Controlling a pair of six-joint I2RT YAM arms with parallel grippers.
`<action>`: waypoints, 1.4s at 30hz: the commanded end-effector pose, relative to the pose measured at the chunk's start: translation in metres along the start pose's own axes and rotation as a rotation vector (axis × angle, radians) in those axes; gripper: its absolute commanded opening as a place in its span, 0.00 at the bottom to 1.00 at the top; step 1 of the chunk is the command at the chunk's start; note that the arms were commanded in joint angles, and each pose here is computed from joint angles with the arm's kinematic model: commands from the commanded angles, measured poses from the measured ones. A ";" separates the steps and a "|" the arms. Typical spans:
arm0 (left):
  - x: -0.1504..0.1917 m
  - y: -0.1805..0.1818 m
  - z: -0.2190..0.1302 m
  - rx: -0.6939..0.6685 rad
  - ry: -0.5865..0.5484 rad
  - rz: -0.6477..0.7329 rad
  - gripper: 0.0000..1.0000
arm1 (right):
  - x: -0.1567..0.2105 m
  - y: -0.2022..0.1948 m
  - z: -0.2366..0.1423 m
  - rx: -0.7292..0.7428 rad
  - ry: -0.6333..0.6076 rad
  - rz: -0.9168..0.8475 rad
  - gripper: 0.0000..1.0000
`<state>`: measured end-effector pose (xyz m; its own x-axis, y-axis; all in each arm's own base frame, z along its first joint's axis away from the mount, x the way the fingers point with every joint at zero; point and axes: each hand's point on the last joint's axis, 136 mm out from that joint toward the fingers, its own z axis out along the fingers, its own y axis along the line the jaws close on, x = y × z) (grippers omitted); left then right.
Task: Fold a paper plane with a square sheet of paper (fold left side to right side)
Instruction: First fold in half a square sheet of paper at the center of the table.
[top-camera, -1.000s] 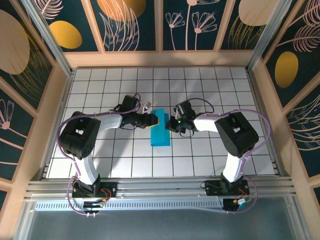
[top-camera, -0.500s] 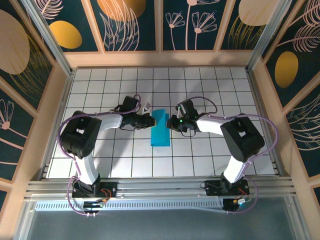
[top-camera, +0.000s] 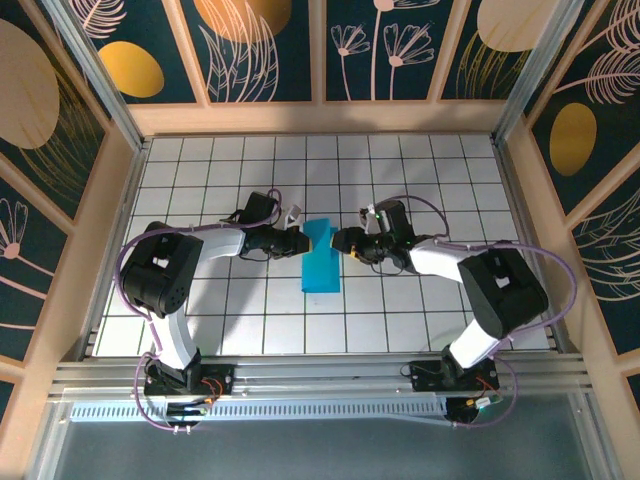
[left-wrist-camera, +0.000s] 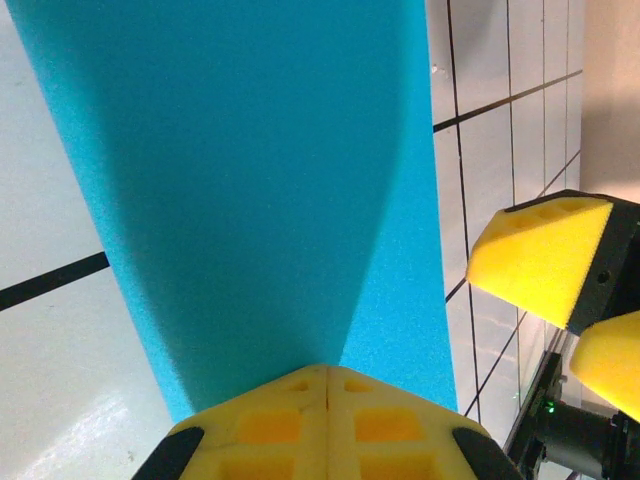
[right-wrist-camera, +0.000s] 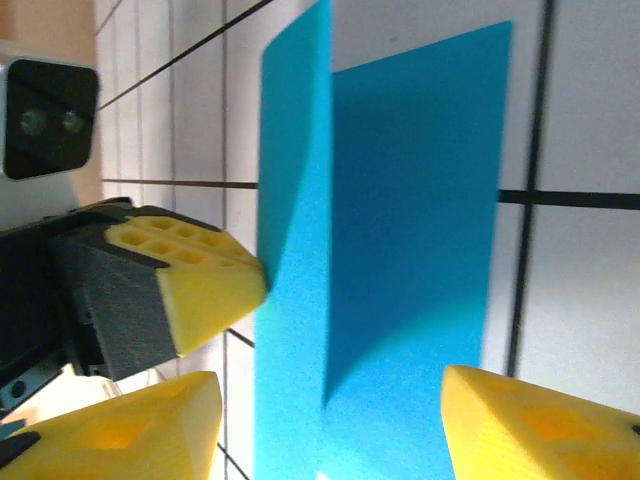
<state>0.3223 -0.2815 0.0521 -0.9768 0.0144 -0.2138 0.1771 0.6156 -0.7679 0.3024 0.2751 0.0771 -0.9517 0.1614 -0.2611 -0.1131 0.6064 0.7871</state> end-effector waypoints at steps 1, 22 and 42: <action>-0.002 -0.002 0.000 -0.005 0.002 0.011 0.06 | 0.000 0.012 0.014 -0.073 0.030 -0.010 0.60; -0.012 -0.017 -0.015 -0.013 -0.052 0.026 0.24 | 0.003 -0.003 0.034 -0.007 0.072 0.011 0.00; 0.000 0.015 -0.028 -0.180 -0.100 -0.056 0.53 | 0.010 -0.020 0.045 0.104 0.108 0.017 0.00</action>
<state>0.3278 -0.2502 0.0678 -0.9542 -0.0941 -0.2841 0.1232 0.7418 -0.6592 0.3072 0.2951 0.0350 -0.9796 0.1143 -0.1652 -0.0467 0.6701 0.7408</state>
